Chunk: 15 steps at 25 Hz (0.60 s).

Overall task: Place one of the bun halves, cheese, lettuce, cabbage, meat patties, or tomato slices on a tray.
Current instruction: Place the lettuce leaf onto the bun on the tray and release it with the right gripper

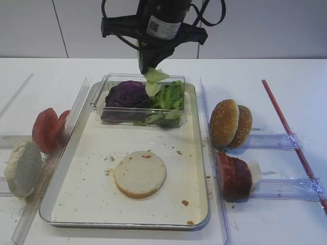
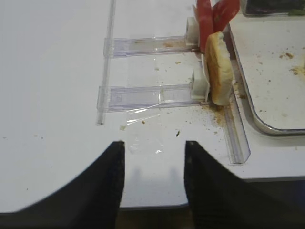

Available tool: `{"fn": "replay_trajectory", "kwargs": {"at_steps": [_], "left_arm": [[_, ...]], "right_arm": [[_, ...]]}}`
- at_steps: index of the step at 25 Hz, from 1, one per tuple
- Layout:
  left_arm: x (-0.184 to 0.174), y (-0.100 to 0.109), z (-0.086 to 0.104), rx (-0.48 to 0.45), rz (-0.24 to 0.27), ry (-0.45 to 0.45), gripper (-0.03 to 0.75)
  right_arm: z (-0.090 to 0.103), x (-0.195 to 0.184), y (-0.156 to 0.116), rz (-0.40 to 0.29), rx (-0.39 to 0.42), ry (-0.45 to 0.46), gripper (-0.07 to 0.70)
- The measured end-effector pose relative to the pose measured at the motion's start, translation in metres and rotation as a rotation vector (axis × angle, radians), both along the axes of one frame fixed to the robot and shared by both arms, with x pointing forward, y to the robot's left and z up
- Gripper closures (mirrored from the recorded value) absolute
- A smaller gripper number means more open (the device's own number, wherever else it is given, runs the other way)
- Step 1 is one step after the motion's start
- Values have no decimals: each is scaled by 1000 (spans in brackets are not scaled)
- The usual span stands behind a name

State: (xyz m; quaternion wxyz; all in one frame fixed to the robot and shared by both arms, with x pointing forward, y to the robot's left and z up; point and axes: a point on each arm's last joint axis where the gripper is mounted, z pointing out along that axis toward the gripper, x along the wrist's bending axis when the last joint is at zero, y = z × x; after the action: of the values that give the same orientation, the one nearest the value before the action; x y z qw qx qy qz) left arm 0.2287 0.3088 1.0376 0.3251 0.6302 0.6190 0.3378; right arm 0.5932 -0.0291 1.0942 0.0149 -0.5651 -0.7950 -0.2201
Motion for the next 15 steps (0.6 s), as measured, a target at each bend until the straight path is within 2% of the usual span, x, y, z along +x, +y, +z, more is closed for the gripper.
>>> {"fn": "replay_trajectory", "kwargs": {"at_steps": [5,15], "left_arm": [[0,0,0,0,0,0,429],[0,0,0,0,0,0,429]], "right_arm": [[-4,-25,5,48,-24,40,583],[-36,-71,28,161,-107,136,583]]}}
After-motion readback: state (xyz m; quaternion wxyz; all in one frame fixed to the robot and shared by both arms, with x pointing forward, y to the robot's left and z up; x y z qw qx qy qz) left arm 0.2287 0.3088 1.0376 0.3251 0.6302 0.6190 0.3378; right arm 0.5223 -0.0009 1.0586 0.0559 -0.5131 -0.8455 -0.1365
